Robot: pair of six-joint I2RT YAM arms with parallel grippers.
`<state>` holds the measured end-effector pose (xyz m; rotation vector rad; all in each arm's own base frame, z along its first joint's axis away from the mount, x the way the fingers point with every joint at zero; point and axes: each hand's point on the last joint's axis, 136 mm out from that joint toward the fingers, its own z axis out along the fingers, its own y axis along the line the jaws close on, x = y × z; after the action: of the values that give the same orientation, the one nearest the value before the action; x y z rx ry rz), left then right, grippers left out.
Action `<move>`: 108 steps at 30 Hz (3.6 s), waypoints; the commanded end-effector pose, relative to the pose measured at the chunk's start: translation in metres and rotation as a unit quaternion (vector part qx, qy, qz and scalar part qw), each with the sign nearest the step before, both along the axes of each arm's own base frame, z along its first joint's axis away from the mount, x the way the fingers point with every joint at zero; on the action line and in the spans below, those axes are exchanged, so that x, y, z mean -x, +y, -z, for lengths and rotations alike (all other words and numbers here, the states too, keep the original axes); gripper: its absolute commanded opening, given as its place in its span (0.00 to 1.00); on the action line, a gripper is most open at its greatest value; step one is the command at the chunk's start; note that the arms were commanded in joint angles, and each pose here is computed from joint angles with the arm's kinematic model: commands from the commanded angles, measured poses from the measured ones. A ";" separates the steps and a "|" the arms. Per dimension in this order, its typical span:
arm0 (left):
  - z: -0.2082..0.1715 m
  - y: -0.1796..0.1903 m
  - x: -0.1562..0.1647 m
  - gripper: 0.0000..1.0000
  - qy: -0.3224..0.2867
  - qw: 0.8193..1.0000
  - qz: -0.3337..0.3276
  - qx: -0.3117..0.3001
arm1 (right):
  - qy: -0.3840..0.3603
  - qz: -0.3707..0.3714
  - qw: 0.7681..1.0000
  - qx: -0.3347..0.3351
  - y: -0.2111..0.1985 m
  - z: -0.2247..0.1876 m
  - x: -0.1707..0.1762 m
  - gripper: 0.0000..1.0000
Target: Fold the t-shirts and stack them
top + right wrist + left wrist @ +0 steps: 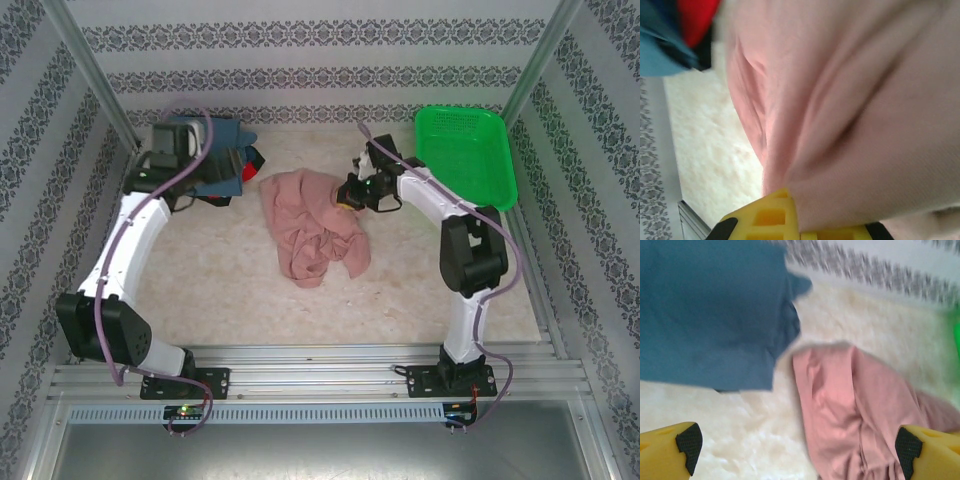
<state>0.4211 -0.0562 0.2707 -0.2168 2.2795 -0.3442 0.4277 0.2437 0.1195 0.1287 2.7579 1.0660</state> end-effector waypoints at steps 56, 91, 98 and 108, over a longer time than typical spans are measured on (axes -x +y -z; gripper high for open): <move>0.217 -0.355 0.137 0.72 0.373 0.881 0.091 0.277 | -0.058 0.138 0.988 0.037 -0.166 -0.052 0.117 0.98; -0.024 -0.378 0.043 0.00 0.094 0.924 0.230 0.290 | -0.064 0.170 0.983 0.037 -0.170 -0.042 0.136 0.97; -0.145 -0.349 0.033 0.00 -0.044 0.934 0.247 0.255 | -0.129 0.241 0.960 0.063 -0.195 -0.075 0.132 0.98; -0.229 -0.195 0.051 0.00 -0.156 0.968 0.128 0.150 | -0.127 0.226 0.966 -0.008 -0.173 -0.072 0.124 0.98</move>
<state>0.3752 -0.3273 0.4835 0.0577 1.9690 -1.0201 0.2993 0.0603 0.1936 0.5533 2.3415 0.8195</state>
